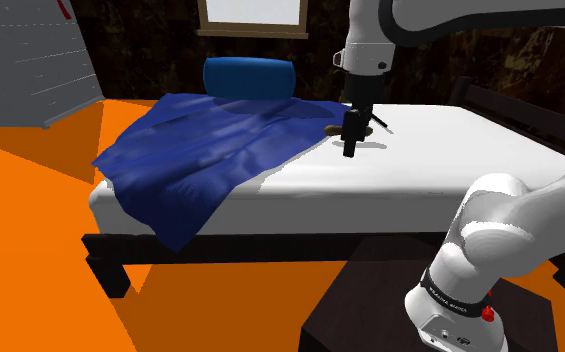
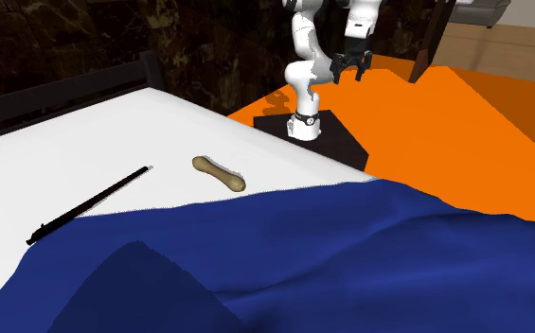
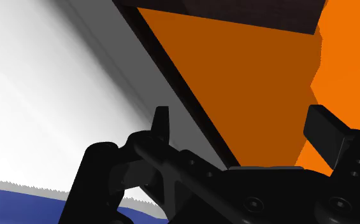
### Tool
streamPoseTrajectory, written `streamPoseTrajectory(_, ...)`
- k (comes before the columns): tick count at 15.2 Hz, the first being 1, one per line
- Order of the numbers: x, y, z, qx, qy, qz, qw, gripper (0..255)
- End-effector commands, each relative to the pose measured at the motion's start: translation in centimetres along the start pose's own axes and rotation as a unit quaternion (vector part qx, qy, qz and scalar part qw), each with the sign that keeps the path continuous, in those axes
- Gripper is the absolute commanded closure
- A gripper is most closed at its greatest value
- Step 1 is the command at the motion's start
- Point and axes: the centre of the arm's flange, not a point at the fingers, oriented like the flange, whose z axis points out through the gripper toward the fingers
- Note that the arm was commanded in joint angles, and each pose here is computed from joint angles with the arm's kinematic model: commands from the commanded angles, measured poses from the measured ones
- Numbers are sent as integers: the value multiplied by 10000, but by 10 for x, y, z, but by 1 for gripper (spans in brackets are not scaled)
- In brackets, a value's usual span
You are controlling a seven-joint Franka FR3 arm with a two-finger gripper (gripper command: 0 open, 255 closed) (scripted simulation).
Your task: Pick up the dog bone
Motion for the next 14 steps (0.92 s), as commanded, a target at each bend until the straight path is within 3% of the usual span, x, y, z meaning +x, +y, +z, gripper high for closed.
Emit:
streamPoseTrajectory(1,0,0,0,0,0,0,10000,0)
streamPoseTrajectory(14,16,169,36,81,-73,-817,9966,0)
